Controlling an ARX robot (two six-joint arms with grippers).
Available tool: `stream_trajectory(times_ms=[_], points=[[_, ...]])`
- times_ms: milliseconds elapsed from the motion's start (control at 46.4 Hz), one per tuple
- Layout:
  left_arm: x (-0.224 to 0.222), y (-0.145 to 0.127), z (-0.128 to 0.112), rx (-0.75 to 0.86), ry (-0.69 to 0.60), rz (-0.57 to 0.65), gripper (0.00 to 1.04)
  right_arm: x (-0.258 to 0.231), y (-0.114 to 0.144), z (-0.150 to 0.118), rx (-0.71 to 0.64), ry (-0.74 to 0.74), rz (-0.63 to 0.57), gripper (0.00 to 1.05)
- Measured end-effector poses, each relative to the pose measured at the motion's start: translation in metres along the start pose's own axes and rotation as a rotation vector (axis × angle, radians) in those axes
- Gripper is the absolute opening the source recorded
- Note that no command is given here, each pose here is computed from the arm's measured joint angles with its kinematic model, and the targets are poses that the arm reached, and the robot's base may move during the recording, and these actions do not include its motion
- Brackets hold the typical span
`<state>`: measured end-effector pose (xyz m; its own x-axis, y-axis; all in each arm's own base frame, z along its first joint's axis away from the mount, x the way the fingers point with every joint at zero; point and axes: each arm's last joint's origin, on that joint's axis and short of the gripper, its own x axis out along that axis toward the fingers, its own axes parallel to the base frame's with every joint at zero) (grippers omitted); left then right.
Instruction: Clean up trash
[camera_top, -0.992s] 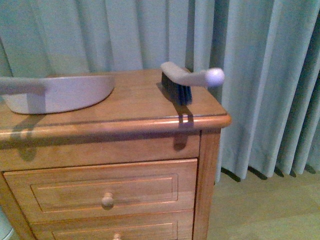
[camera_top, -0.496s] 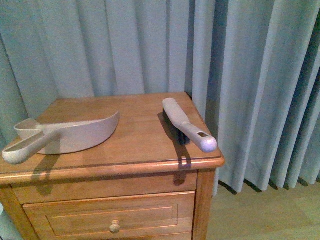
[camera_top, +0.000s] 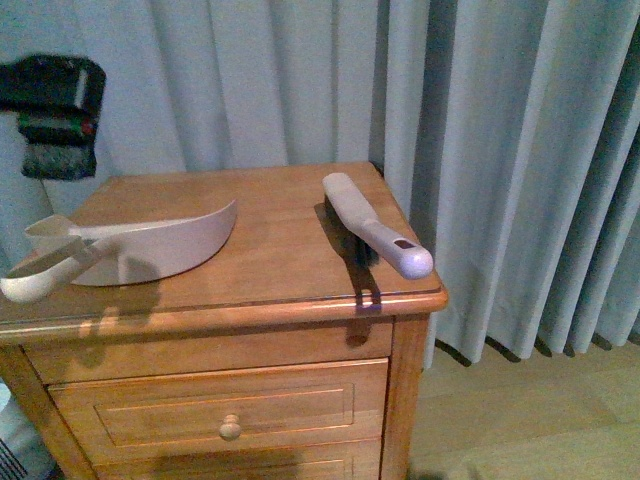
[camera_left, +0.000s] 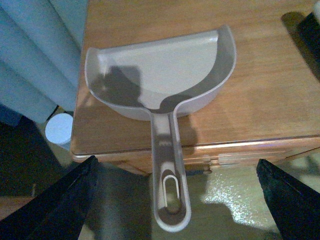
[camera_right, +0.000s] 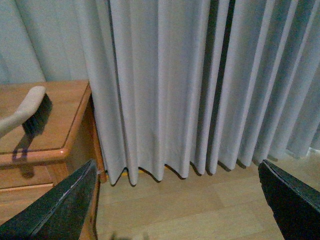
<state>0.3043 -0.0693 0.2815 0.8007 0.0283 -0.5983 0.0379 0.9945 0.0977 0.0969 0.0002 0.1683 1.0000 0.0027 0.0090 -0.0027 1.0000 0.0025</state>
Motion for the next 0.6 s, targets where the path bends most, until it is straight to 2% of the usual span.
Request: stream_trajectory(times_ms=[172, 604], points=[[0.049, -0.001, -0.01, -0.023, 0.114, 0.066, 0.97, 0.0, 0.0, 0.0, 0.0, 0.0, 0.0, 0.97], [0.085, -0.002, -0.021, -0.064, 0.168, 0.096, 0.97, 0.0, 0.0, 0.0, 0.0, 0.0, 0.0, 0.97]])
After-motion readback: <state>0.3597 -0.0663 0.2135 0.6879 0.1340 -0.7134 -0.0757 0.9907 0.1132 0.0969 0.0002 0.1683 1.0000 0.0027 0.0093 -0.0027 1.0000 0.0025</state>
